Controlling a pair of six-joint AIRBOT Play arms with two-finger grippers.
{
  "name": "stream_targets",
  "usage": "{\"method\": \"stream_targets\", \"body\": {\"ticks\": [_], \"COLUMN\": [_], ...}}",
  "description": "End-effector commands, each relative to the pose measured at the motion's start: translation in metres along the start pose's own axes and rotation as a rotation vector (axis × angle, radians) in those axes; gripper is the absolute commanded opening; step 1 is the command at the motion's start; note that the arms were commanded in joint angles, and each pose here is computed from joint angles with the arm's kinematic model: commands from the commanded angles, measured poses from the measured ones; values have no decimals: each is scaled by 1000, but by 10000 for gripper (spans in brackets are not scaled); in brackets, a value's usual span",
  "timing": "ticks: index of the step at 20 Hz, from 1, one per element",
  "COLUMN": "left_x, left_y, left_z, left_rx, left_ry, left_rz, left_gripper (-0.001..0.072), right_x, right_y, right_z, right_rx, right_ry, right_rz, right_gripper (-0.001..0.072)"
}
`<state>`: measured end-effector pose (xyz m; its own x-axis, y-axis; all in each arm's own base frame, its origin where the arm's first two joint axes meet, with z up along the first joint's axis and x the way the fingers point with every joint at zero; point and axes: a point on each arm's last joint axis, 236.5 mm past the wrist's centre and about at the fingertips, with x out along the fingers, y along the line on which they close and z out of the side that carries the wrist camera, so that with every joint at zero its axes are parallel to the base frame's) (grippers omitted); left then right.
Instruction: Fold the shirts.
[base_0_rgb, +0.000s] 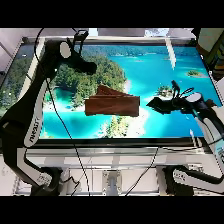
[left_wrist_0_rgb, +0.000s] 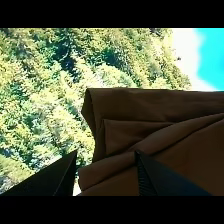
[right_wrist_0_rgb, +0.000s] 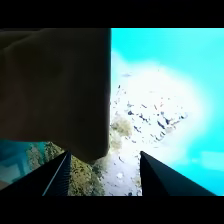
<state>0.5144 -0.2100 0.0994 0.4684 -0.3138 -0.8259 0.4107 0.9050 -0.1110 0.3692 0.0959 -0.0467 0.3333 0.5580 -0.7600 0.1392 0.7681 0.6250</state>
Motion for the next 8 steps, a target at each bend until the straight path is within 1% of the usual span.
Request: {"method": "stream_targets", "body": {"ticks": [1, 4, 8], "left_x": [0, 0, 1], "left_y": [0, 3, 18], "left_z": [-1, -4, -13], "left_rx": [0, 5, 29], "left_ry": [5, 15, 56], "left_rz": [-2, 10, 75], "left_gripper": [418, 419, 419], "right_x": [44, 77, 96], "right_y": [1, 12, 12], "right_z": [-11, -21, -19], "right_rx": [103, 105, 129], "right_ry": [26, 48, 26], "right_rz": [41, 72, 69], "right_gripper": [485, 485, 472]}}
